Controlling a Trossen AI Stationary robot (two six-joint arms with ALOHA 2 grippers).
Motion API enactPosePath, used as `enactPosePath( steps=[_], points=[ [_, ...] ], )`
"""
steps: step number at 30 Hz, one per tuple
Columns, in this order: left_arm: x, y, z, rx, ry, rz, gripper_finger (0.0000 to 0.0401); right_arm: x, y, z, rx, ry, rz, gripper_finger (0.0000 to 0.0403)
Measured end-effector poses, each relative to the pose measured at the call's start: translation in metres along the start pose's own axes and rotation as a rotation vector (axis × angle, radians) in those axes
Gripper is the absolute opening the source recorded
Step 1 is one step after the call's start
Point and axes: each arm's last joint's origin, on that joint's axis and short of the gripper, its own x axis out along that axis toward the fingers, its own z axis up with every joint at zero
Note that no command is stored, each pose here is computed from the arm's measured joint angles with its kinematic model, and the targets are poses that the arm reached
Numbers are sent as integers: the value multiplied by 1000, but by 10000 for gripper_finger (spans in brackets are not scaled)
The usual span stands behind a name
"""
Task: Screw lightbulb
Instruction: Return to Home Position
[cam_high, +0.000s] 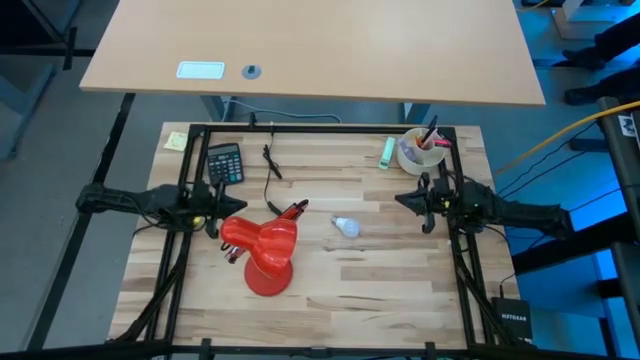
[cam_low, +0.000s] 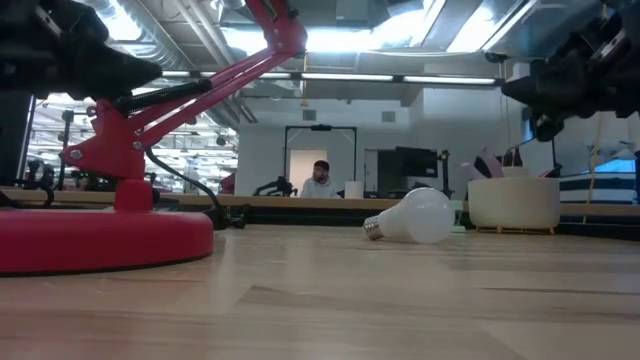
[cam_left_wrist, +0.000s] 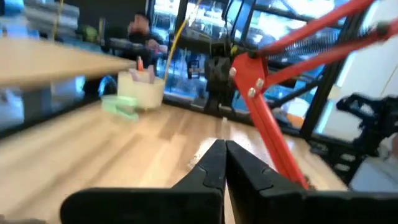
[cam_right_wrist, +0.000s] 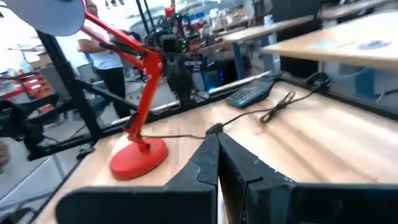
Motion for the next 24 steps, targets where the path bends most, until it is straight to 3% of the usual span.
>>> enactPosePath(
  steps=[18, 24],
  points=[
    [0, 3, 0, 5, -15, 94, 0, 0, 0, -1, 54, 9, 3, 5],
    [0, 3, 0, 3, -16, 94, 0, 0, 0, -2, -17, 15, 20, 5]
  ],
)
